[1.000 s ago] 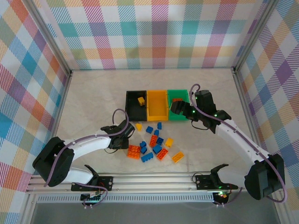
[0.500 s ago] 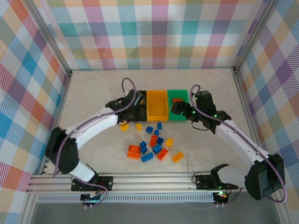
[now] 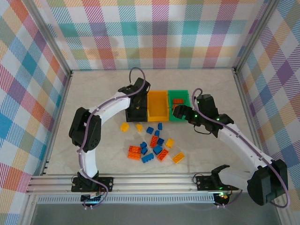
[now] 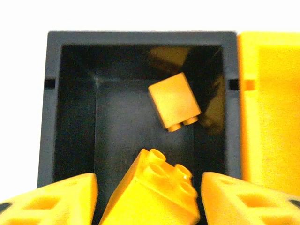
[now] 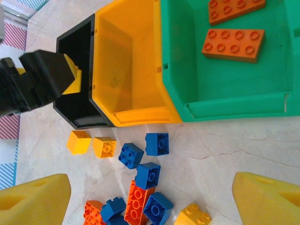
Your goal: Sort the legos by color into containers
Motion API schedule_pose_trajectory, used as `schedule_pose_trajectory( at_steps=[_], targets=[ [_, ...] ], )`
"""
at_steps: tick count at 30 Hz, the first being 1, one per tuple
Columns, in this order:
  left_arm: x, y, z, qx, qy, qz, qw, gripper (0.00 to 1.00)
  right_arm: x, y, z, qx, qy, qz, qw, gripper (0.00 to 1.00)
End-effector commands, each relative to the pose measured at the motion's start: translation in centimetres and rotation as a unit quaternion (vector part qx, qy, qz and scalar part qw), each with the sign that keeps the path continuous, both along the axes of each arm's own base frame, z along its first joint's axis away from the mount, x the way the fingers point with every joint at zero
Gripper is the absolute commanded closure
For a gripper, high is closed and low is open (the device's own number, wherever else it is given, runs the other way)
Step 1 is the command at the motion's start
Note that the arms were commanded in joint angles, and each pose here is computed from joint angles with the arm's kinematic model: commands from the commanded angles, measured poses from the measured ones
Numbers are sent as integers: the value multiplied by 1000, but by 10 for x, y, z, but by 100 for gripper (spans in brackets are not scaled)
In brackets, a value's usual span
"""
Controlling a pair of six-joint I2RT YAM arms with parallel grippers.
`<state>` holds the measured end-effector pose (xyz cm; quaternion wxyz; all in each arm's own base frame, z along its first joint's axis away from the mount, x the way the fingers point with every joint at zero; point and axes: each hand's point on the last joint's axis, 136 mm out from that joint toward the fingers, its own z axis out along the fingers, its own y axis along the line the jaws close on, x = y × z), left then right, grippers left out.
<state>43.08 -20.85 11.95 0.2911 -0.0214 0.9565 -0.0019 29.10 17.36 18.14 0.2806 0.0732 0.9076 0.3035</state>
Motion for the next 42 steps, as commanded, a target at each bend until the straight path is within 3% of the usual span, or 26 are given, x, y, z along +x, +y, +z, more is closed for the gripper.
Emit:
schedule_pose_trajectory(
  at_steps=[1,3,10,15,20,28,35,42],
  targets=[
    [-4,-7,47,-36,-34,-10,999,26,-12,1,-9,2,25,7,1000,11],
    [-13,-11,61,-52,-45,-21,997,18,-14,0,-14,0,33,7,999,11],
    [-73,-17,90,-137,-53,-61,987,14,-25,0,-34,-4,66,14,998,12],
    [-129,-9,78,-171,-51,-74,981,10,-35,31,-50,-10,77,64,995,14],
    [-170,20,55,-198,-53,-50,978,0,-25,68,-67,-35,65,70,995,20],
    [-200,62,45,-196,-71,-2,978,0,12,94,-98,-105,53,45,992,33],
    [-208,73,44,-186,-77,1,980,0,30,96,-124,-148,74,25,986,40],
    [-209,74,38,-181,-70,2,981,0,26,97,-147,-165,111,25,980,51]
  ],
)
